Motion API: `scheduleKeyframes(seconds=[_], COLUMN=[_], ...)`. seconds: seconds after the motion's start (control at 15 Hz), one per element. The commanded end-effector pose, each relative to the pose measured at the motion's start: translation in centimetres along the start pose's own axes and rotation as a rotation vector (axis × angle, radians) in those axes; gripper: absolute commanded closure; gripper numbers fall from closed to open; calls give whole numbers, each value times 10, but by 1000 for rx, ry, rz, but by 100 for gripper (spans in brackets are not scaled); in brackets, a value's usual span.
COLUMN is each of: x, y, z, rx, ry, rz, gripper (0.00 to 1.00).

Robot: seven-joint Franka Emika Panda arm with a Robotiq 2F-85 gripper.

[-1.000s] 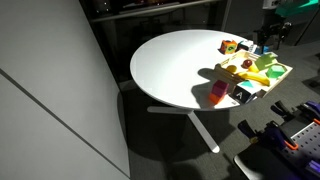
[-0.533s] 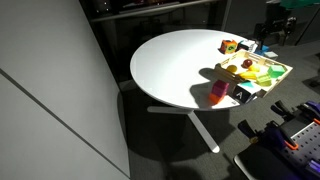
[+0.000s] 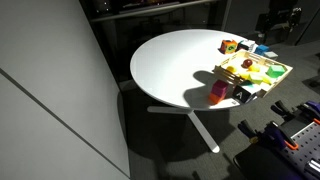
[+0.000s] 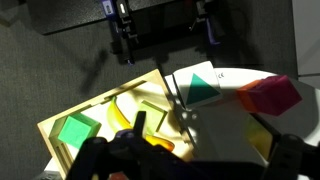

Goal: Pick up the lime green block and put it in the tray

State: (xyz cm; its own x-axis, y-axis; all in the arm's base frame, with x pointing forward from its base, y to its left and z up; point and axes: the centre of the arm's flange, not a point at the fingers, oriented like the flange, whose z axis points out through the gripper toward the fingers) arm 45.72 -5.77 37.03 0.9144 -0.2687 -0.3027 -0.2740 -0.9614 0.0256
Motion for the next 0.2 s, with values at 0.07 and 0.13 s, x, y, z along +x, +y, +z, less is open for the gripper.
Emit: scheduleKeyframes(seconds=[0.07, 0.13], x=[-6, -7], y=[-3, -4], z=[-5, -6], rx=[0, 0], ry=[13, 16], rz=[-14, -17], gripper=[0, 0])
